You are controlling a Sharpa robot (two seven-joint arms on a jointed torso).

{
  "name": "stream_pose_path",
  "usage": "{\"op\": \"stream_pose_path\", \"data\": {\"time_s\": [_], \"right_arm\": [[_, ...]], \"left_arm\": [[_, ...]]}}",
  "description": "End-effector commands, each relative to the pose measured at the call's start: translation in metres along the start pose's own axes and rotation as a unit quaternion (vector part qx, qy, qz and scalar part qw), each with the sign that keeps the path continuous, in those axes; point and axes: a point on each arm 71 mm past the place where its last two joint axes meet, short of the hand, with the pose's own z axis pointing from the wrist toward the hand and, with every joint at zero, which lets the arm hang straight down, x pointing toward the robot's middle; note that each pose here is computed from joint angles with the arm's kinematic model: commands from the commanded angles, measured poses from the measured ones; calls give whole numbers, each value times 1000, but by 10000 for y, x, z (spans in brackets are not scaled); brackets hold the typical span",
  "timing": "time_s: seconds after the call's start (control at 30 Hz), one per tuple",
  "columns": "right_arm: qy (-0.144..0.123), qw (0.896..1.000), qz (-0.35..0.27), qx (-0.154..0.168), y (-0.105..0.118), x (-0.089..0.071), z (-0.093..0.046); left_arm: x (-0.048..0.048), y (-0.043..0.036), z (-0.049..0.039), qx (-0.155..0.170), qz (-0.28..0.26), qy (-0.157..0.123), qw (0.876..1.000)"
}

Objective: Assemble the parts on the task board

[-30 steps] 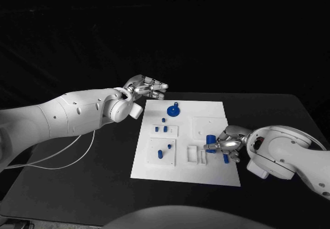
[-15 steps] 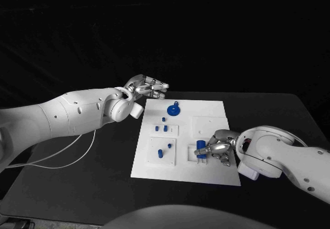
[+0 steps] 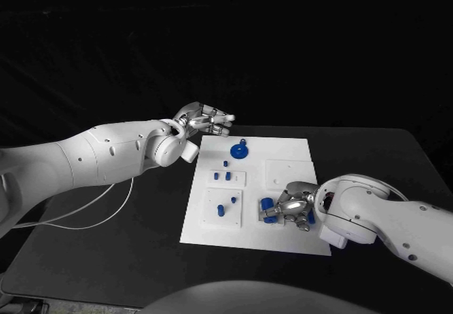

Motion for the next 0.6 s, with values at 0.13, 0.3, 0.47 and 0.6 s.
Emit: {"op": "stream_pose_path", "data": {"time_s": [0.13,0.3,0.47,0.6], "right_arm": [[6,999,-11,36,-57,45,33],[9,999,-15,38,-60,42,49],[2,999,-13,40,-65,26,65],[-5,999,-12,41,-70,14,73]], "left_arm": [[38,-17,9,8,-2,11,1000],[38,-17,8,8,-3,12,1000],[33,-15,5,7,-3,11,1000],[32,-14,4,7,-3,11,1000]]}}
